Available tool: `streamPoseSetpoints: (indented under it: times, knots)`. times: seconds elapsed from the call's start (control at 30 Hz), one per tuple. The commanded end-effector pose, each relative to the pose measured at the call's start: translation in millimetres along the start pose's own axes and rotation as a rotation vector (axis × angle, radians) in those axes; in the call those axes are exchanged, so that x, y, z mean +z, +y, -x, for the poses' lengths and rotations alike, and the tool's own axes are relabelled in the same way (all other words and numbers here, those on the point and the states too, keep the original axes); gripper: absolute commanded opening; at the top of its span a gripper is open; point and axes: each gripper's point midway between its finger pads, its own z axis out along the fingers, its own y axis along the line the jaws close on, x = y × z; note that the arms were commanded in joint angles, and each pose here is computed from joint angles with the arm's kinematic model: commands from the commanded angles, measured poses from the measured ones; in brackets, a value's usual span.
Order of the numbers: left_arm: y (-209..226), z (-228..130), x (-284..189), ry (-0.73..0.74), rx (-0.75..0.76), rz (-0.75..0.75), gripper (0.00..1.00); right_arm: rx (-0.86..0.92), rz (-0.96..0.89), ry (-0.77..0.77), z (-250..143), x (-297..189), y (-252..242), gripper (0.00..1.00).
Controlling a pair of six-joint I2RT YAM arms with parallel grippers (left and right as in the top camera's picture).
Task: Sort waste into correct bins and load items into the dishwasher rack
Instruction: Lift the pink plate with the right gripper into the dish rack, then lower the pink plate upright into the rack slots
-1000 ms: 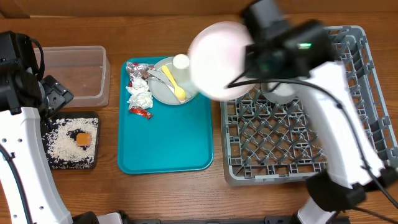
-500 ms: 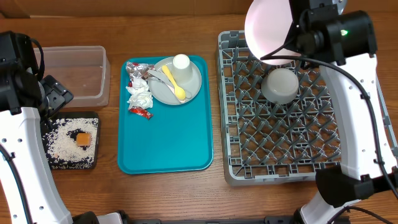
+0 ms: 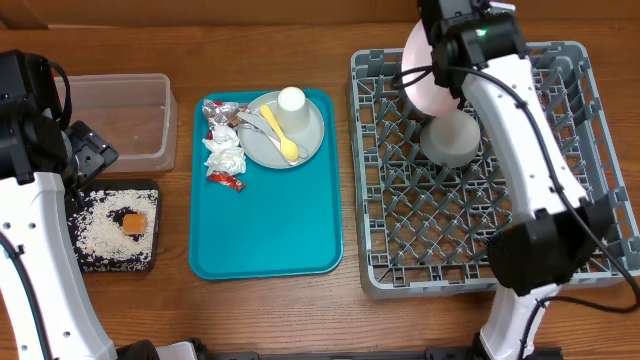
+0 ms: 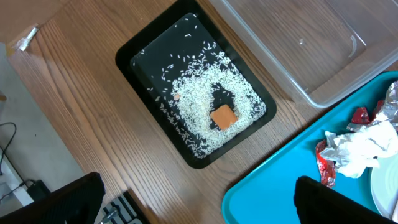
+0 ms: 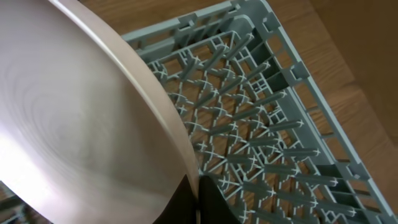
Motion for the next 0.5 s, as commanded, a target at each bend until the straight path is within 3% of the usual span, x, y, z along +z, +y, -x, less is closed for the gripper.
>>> streamPoseSetpoints:
  times: [0.0, 0.47]
  knots:
    - [3.6, 4.8, -2.5, -0.023, -0.022, 0.011, 1.0, 0.018, -0.055, -0.02, 1.0, 4.6, -2.8, 0.04]
    - [3.7, 4.7, -2.5, -0.023, -0.022, 0.011, 1.0, -0.031, -0.003, 0.028, -24.9, -9.9, 26.0, 0.04]
